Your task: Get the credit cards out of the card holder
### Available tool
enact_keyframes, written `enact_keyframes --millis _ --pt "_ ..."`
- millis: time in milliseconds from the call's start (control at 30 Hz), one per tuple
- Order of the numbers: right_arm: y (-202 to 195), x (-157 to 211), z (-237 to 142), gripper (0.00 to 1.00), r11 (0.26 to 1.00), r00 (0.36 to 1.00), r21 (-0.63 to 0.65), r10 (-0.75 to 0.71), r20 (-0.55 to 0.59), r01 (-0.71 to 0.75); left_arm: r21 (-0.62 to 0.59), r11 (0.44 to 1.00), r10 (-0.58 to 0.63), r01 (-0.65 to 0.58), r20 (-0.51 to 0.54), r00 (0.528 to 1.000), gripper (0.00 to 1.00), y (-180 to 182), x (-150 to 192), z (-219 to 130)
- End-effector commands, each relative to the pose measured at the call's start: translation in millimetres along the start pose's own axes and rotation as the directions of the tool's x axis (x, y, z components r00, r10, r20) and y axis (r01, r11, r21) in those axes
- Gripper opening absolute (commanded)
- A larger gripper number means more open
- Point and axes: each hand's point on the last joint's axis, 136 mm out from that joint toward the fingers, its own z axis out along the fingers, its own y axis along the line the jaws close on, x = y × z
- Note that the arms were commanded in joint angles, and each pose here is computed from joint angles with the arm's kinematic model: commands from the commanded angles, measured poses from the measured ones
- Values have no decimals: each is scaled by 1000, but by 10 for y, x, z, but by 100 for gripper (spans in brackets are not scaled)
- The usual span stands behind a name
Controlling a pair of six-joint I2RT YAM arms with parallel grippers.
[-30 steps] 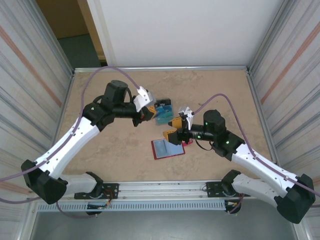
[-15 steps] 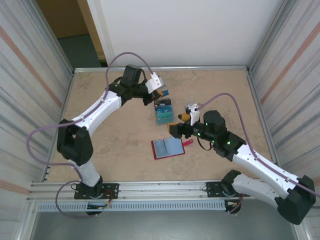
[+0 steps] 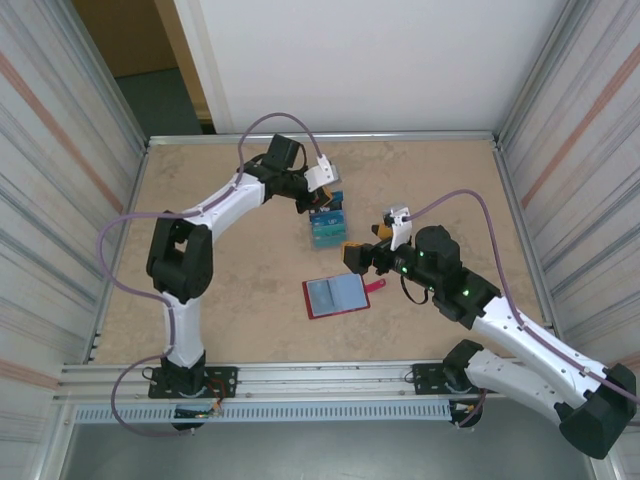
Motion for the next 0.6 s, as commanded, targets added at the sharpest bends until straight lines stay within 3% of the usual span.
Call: enact_keyframes --millis 0,567 --pt "-51 4 -24 99 999 1000 30 27 10 -28 31 999 18 -18 -6 1000 0 -7 16 36" --pt "-128 20 1 99 996 999 73 49 3 -49 84 996 -26 33 -82 996 0 -63 401 333"
